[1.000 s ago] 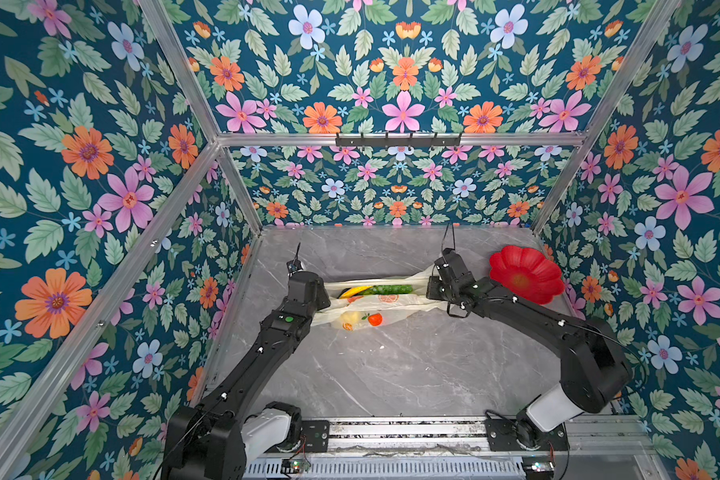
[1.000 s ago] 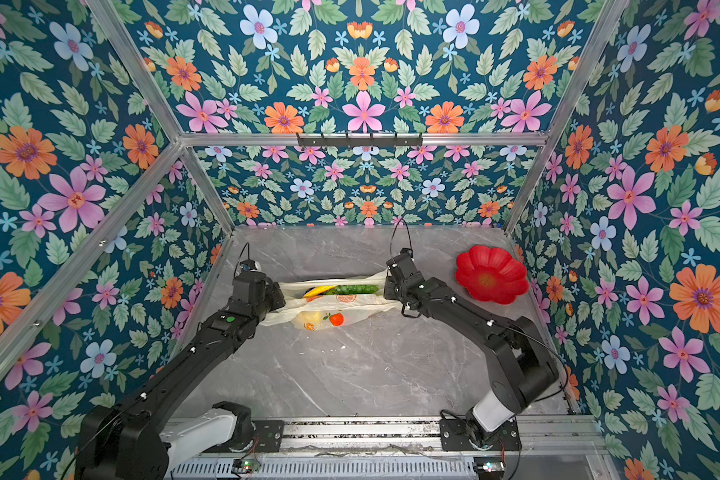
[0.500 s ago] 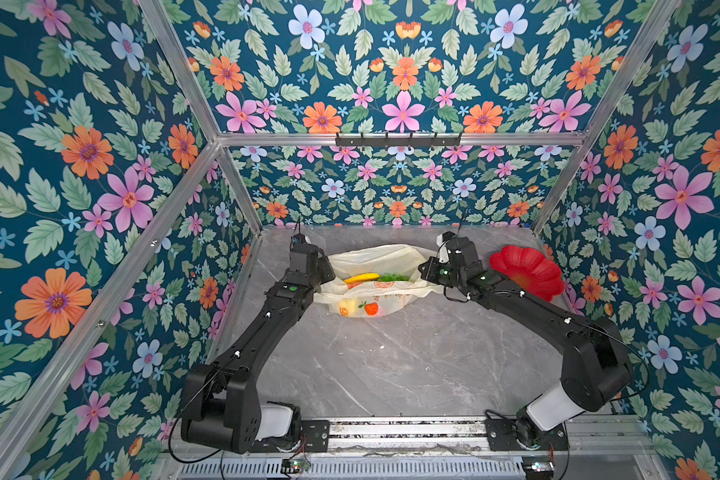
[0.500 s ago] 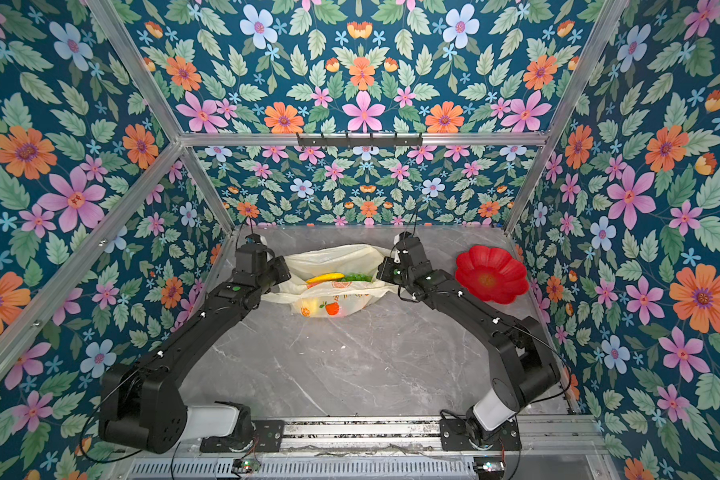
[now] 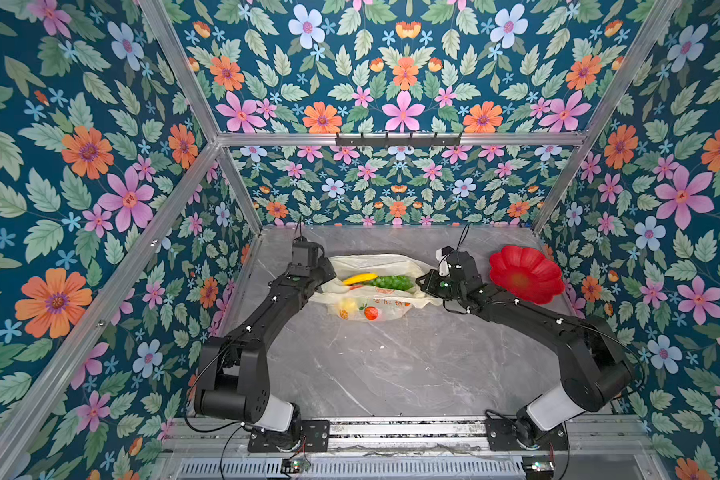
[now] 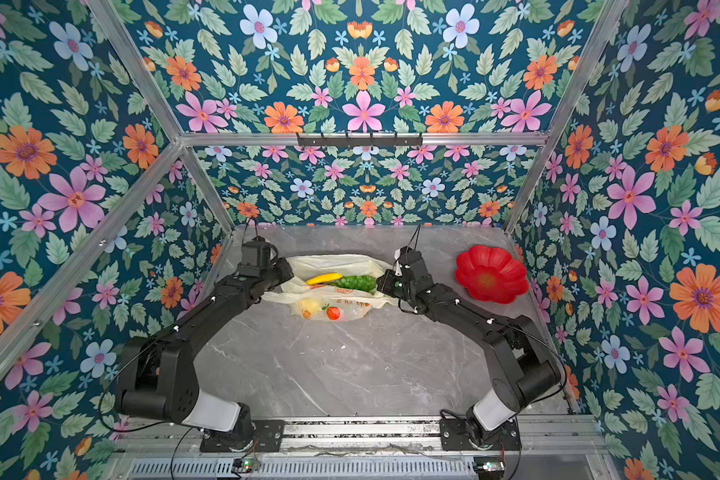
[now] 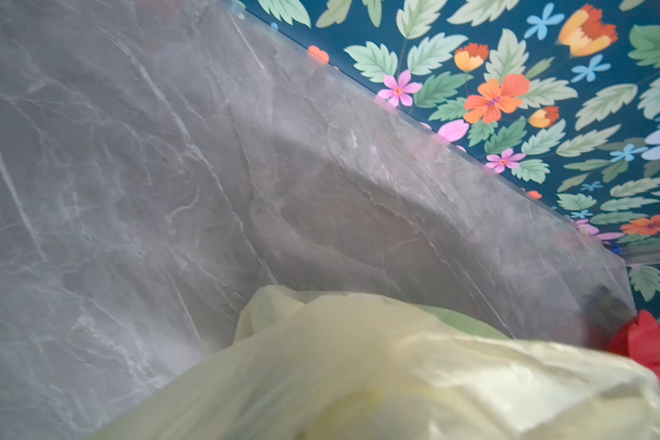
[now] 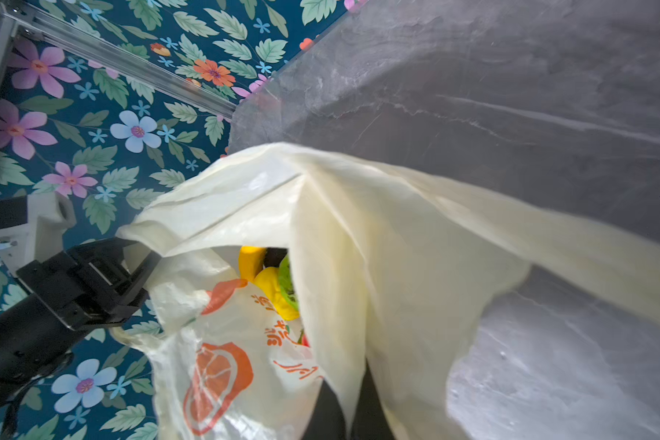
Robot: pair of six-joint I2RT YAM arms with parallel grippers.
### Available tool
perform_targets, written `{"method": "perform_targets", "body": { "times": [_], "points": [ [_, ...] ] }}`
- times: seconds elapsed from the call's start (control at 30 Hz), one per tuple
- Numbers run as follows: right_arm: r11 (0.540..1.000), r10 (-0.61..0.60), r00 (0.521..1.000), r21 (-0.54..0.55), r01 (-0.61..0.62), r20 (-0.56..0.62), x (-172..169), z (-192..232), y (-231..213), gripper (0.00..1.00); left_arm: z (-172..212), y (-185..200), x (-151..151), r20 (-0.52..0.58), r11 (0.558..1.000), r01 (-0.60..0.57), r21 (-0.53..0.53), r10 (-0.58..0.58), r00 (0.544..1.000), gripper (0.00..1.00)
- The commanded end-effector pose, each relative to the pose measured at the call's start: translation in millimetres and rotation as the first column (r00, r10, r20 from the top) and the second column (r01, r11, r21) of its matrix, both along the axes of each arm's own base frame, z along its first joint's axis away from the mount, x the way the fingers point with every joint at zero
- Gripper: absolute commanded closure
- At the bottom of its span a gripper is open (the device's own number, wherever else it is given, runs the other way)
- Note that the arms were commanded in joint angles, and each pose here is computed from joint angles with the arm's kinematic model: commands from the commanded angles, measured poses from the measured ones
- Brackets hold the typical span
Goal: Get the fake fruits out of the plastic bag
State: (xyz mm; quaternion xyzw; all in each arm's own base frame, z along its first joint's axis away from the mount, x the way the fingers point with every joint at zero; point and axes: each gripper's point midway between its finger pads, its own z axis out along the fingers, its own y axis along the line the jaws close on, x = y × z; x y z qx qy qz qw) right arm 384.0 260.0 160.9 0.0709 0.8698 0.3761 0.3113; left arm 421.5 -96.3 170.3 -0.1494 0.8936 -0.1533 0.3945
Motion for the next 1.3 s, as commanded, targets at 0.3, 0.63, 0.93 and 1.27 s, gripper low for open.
{"method": "perform_targets", "body": {
  "times": [0.3, 0.63, 0.93, 1.27],
  "points": [
    [0.99, 0.022, 0.996, -0.141, -0.009, 0.092, -12, -3, 10, 1.0, 5, 8, -52, -0.03, 0.968, -0.165, 0.191, 0.174, 0.984, 0.05],
    [0.986, 0.033, 0.995, -0.167, -0.017, 0.098, -18, -6, 13, 1.0, -9, -4, -67, -0.056, 0.977, -0.184, 0.111, 0.191, 0.98, 0.02],
    [0.997, -0.009, 0.997, -0.072, 0.015, 0.071, -10, -2, 5, 1.0, -67, -14, -88, -0.11, 0.995, -0.094, 0.016, 0.095, 0.989, 0.48],
    [0.993, -0.039, 0.998, 0.113, 0.034, 0.044, 6, 6, -13, 1.0, -105, 49, -96, -0.122, 0.991, -0.135, 0.007, 0.135, 0.983, 1.0]
  ]
}}
